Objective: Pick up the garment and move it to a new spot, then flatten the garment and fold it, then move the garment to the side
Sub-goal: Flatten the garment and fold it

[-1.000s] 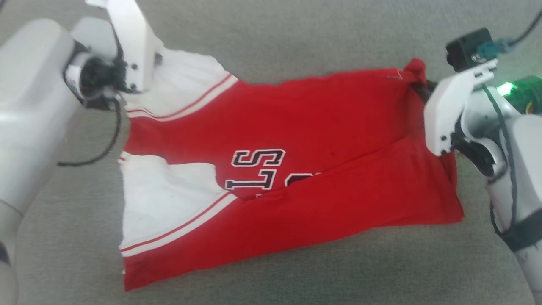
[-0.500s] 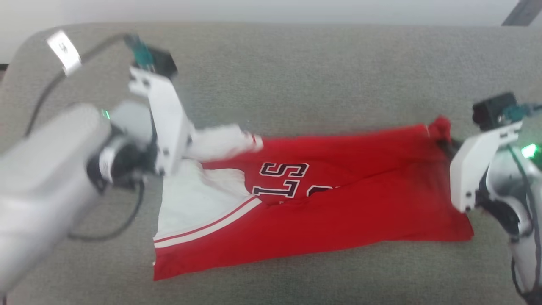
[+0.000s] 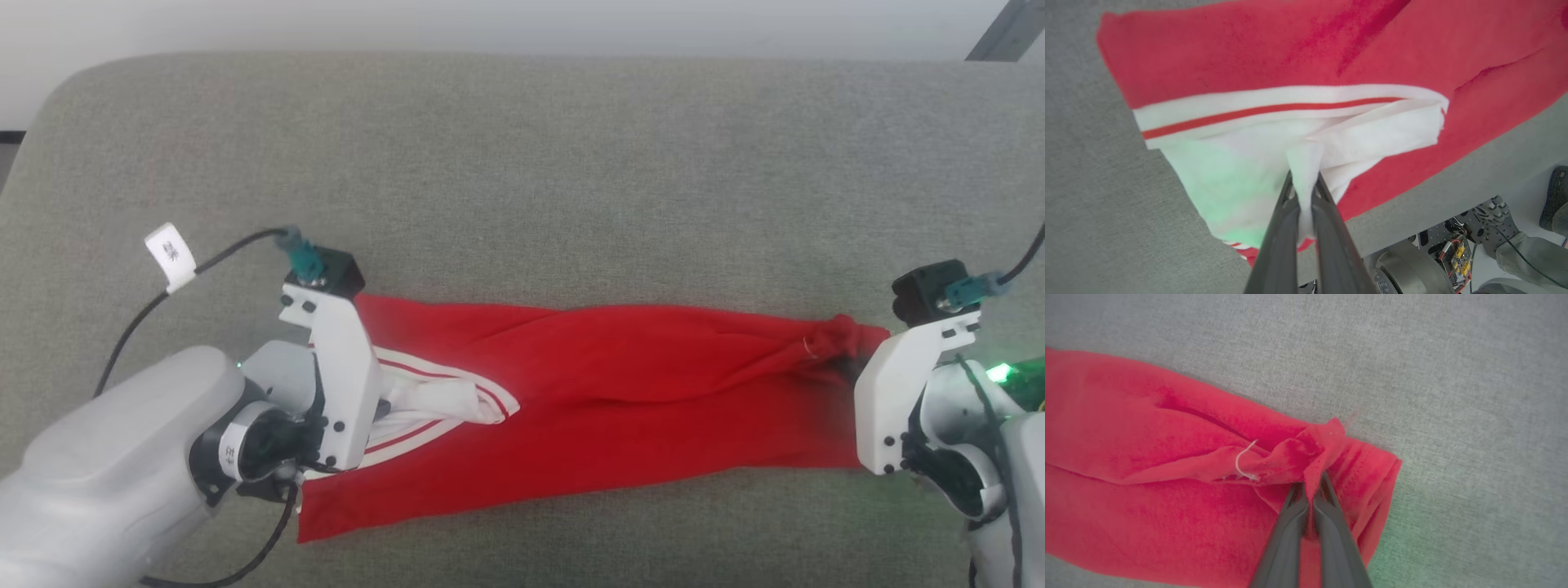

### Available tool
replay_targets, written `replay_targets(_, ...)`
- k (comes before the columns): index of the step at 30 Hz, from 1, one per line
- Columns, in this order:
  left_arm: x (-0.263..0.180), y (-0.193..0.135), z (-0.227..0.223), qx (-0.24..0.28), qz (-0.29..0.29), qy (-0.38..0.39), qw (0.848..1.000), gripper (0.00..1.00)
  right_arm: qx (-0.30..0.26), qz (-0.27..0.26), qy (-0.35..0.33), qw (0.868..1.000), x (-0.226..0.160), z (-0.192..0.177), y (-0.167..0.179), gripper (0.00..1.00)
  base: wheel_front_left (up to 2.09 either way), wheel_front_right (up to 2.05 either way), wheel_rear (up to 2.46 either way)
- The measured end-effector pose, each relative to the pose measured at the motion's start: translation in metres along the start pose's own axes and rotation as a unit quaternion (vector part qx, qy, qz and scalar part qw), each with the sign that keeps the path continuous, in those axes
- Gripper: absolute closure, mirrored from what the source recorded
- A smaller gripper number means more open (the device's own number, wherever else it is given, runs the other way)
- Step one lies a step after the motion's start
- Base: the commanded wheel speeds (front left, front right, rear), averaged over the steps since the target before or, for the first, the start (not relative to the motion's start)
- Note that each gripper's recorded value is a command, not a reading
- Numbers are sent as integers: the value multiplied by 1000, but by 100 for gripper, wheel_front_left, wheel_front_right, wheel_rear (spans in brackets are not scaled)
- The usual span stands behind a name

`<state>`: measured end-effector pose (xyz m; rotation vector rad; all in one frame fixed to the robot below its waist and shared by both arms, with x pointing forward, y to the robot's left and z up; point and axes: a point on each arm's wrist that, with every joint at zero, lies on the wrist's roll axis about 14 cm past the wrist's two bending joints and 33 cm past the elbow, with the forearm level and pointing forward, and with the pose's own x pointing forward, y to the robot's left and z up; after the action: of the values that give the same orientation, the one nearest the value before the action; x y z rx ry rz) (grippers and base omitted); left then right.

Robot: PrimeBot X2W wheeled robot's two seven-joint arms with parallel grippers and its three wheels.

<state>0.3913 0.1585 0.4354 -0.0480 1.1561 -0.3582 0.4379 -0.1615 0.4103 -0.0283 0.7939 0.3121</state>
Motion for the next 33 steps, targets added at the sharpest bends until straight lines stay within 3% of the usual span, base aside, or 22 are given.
replay_targets(2,4,3,-3,-9,-1,-4,1000,100,4,0,5,1000,0,-4,0,100,0,0,0)
replay_targets(3,5,3,-4,-15,-2,-6,1000,100,2,0,2,1000,-1,-3,1,69,0,0,0)
replay_targets(4,6,4,-5,-17,-2,-7,1000,88,2,0,0,1000,-1,-2,1,52,0,0,0)
replay_targets(5,5,5,-3,-15,-3,-16,1000,54,1,0,-3,1000,-3,0,2,16,0,0,0)
replay_targets(6,4,6,0,-14,-2,-30,999,9,3,3,-7,1000,-4,2,3,0,0,0,0)
replay_targets(7,2,7,3,-16,-1,-40,999,0,6,5,-10,1000,-6,3,4,0,0,0,0)
replay_targets(13,-15,8,16,-15,-4,-116,993,0,13,9,-31,999,-21,16,4,0,0,0,0)
replay_targets(18,-34,24,26,5,22,-199,980,0,19,-9,-34,999,-32,18,-10,0,0,0,0)
replay_targets(24,-56,44,36,-5,50,-304,951,0,36,-13,-13,999,-34,10,-16,0,0,0,0)
replay_targets(33,-94,82,35,-25,102,-442,891,0,66,-9,34,997,-23,-8,-18,0,0,0,0)
